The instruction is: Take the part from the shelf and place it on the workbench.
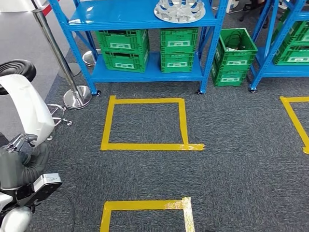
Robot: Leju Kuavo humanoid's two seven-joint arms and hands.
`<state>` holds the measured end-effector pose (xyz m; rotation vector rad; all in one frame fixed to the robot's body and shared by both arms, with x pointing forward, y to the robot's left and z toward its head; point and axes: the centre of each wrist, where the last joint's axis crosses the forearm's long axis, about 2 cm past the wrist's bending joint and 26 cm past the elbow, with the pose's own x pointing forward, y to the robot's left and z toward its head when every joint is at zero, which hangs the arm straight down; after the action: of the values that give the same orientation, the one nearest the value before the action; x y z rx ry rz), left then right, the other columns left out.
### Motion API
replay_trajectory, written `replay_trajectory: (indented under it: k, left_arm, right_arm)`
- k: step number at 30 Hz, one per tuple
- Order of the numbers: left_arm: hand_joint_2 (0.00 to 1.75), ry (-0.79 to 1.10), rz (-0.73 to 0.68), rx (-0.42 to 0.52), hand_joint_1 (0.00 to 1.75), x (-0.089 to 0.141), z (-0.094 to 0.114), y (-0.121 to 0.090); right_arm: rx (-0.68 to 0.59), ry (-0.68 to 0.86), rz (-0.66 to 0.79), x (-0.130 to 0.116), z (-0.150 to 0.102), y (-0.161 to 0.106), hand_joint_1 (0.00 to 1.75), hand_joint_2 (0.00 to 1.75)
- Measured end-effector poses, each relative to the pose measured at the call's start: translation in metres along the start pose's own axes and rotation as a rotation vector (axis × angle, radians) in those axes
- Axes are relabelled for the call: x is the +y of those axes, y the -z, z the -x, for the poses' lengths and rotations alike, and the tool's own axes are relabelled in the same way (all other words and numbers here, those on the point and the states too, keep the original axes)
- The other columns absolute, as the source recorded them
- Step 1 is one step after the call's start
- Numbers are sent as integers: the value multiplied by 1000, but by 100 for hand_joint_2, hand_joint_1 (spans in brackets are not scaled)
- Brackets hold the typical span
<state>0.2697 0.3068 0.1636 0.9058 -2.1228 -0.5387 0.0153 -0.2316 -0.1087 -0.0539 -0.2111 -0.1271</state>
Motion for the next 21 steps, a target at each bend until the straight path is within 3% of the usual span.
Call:
replay_trajectory:
  k: [8,15,21]
  left_arm:
    - [175,-14,7,5,175,-6,-3,-8]
    - [175,-47,34,44,175,-17,-10,-23]
    - [175,-63,38,32,175,-23,-15,-20]
  right_arm:
    - [9,21,-42,4,1,-3,0,0]
    - [14,45,-10,-6,16,-7,0,0]
    - [33,63,16,-7,15,-8,0,0]
